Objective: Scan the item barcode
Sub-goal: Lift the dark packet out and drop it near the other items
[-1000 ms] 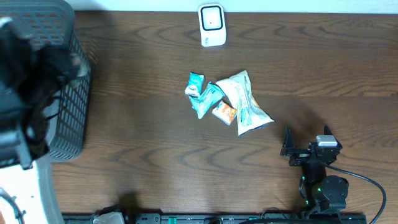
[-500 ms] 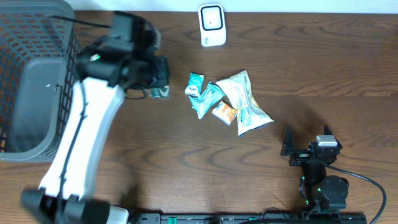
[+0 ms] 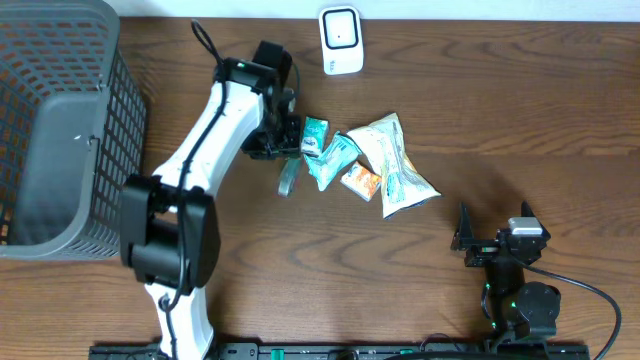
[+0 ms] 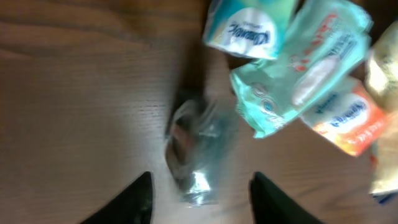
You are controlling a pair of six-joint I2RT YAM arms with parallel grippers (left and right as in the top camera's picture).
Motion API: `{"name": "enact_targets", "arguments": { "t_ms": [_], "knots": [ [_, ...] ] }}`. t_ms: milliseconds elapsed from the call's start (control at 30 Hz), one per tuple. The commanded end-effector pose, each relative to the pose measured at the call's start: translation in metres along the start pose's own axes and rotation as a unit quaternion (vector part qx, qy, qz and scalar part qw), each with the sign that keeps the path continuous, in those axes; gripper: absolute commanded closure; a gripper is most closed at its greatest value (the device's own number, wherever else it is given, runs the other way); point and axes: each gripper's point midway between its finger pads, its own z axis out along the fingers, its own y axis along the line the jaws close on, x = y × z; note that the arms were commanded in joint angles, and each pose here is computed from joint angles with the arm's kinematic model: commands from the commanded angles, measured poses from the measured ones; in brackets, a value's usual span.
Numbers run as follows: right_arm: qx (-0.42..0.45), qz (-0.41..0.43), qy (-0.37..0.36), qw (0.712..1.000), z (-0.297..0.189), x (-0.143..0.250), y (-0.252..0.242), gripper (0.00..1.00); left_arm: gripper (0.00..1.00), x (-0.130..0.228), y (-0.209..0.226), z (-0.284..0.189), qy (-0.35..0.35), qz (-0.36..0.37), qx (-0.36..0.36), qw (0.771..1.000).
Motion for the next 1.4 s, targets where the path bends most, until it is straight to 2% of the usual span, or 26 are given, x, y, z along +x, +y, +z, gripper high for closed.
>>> {"name": "enact_targets", "arguments": {
  "t_ms": [0, 267, 533, 633, 733, 800, 867, 967, 1067, 1167, 1367],
  "knots": [
    [-0.001, -0.006, -0.001, 1.000, 0.000, 0.000, 0.000, 0.01, 0.46, -0.001, 0.004, 0.010, 0.011, 0.000, -0.009, 1.000],
    [-0.001, -0.006, -0.001, 1.000, 0.000, 0.000, 0.001, 0.01, 0.45, -0.001, 0.004, 0.008, 0.008, 0.000, -0.009, 1.000],
    [-0.001, -0.006, -0.001, 1.000, 0.000, 0.000, 0.001, 0.01, 0.45, -0.005, -0.001, -0.040, -0.045, 0.032, 0.017, 0.998],
    [-0.001, -0.006, -0.001, 1.000, 0.000, 0.000, 0.000, 0.01, 0.44, 0.005, -0.031, -0.051, -0.034, 0.041, 0.099, 0.994],
    [-0.001, -0.006, -0.001, 1.000, 0.000, 0.000, 0.001, 0.01, 0.43, 0.022, -0.073, -0.060, -0.004, 0.081, 0.208, 0.975],
    [-0.001, -0.006, -0.001, 1.000, 0.000, 0.000, 0.001, 0.01, 0.39, 0.029, -0.086, -0.063, 0.003, 0.111, 0.233, 0.966],
    [-0.001, -0.006, -0.001, 1.000, 0.000, 0.000, 0.001, 0.01, 0.39, 0.030, -0.085, -0.060, 0.001, 0.119, 0.218, 0.969],
    [-0.001, -0.006, -0.001, 1.000, 0.000, 0.000, 0.001, 0.01, 0.39, 0.023, -0.065, -0.051, -0.011, 0.116, 0.151, 0.982],
    [-0.001, -0.006, -0.001, 1.000, 0.000, 0.000, 0.001, 0.01, 0.39, 0.013, -0.021, -0.043, -0.029, 0.070, 0.022, 0.997],
    [-0.001, -0.006, -0.001, 1.000, 0.000, 0.000, 0.001, 0.01, 0.39, 0.005, 0.014, -0.045, -0.051, 0.031, -0.078, 0.995],
    [-0.001, -0.006, -0.001, 1.000, 0.000, 0.000, 0.001, 0.01, 0.39, 0.006, 0.021, -0.033, -0.043, 0.025, -0.092, 0.994]
  ]
}}
